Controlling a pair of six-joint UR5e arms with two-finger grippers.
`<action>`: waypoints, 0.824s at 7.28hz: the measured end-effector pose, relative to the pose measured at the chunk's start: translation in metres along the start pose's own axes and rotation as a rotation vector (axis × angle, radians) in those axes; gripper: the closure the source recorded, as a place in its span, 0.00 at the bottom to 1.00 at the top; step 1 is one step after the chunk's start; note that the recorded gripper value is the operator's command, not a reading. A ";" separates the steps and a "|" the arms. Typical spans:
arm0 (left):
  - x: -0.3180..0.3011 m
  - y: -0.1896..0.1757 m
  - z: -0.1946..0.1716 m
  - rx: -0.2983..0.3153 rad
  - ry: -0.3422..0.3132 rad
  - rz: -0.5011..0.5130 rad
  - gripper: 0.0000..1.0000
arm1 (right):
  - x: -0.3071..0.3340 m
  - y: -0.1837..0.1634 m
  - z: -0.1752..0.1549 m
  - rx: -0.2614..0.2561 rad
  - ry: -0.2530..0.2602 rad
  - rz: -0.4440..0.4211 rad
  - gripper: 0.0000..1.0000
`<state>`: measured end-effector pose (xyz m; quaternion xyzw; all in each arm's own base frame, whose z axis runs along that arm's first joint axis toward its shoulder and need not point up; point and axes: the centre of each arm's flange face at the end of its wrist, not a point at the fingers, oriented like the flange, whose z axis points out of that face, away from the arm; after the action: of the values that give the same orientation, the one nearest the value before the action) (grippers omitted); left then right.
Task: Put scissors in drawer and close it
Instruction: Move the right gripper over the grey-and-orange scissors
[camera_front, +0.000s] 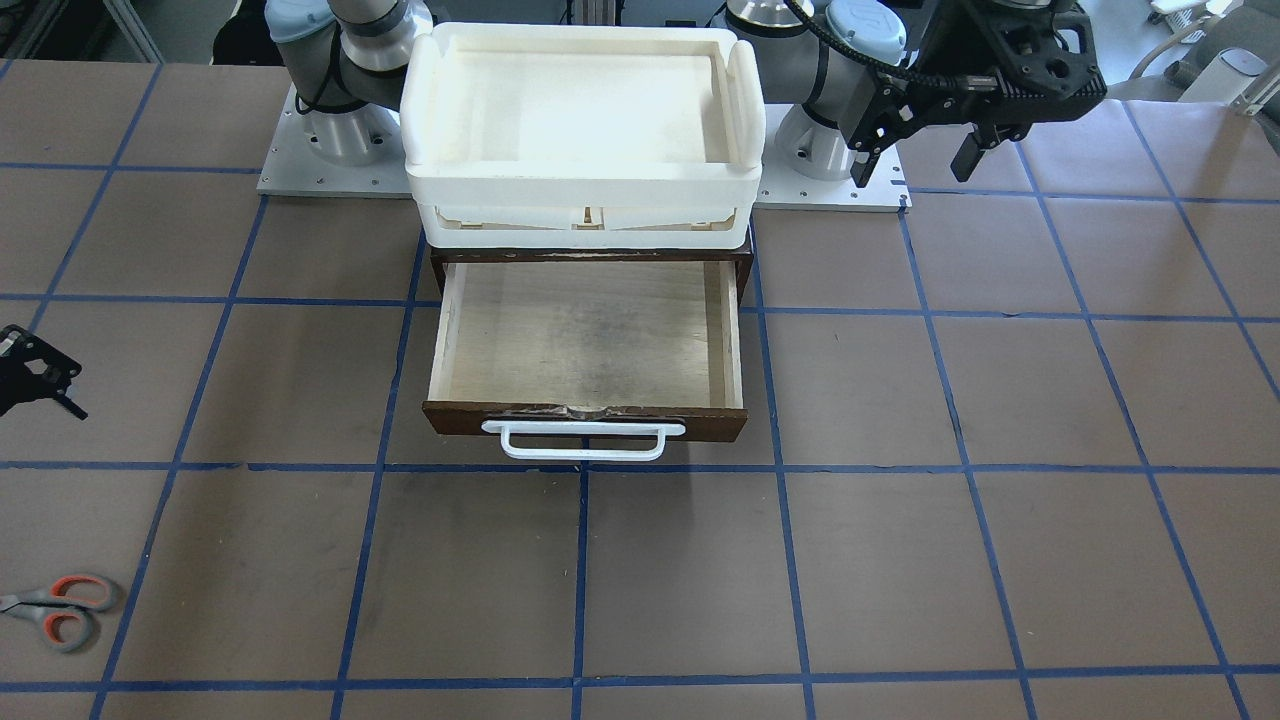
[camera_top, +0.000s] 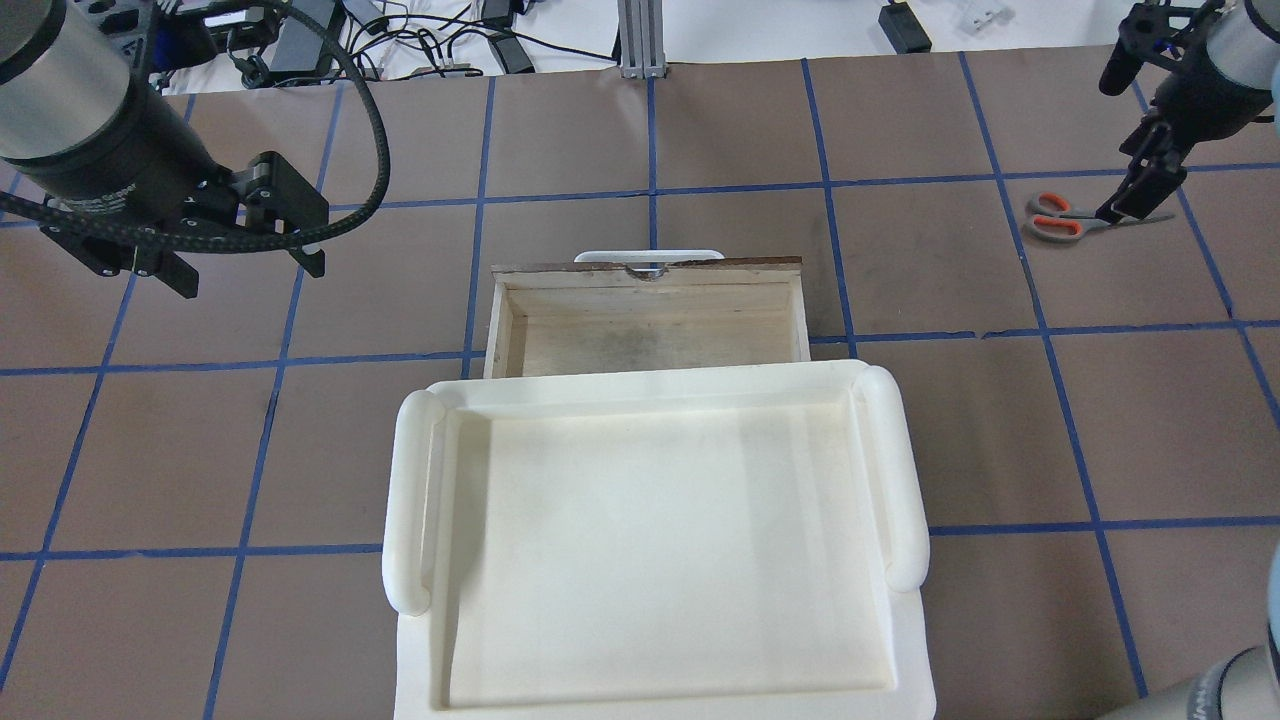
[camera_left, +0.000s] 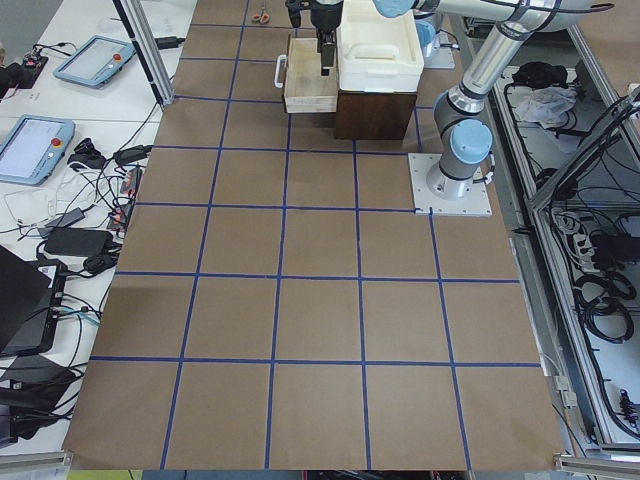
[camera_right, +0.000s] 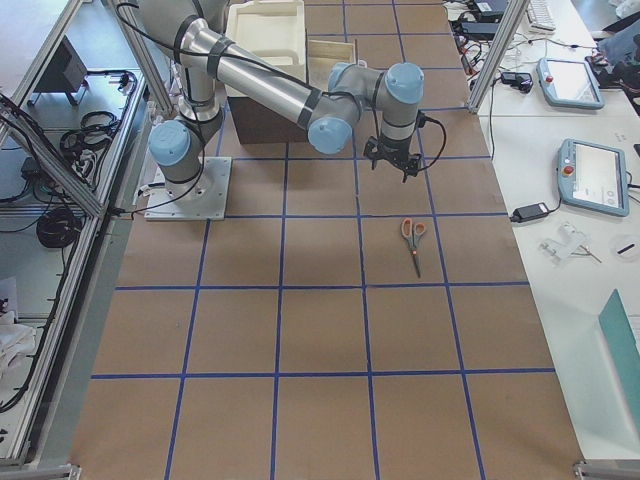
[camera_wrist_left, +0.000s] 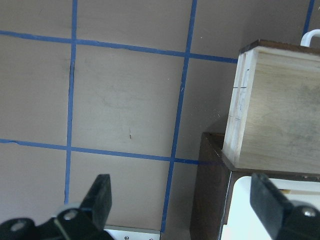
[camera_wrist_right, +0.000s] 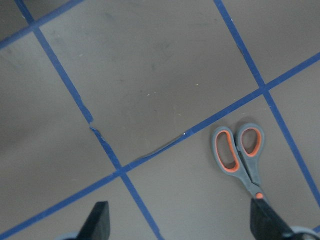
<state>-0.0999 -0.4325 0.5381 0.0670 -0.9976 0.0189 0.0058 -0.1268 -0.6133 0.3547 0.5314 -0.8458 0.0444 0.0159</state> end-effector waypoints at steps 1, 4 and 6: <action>0.000 0.000 0.000 0.000 0.000 -0.001 0.00 | 0.013 0.013 0.017 -0.015 0.016 -0.088 0.00; 0.000 0.000 0.000 0.000 0.000 -0.001 0.00 | 0.037 0.051 0.055 -0.055 0.025 -0.191 0.01; 0.000 0.001 -0.001 0.001 0.000 -0.001 0.00 | 0.061 0.064 0.081 -0.066 0.045 -0.294 0.04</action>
<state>-0.0997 -0.4314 0.5387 0.0676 -0.9975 0.0192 0.0058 -0.2093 -0.6484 0.2747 0.6474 -0.7595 0.0257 0.0583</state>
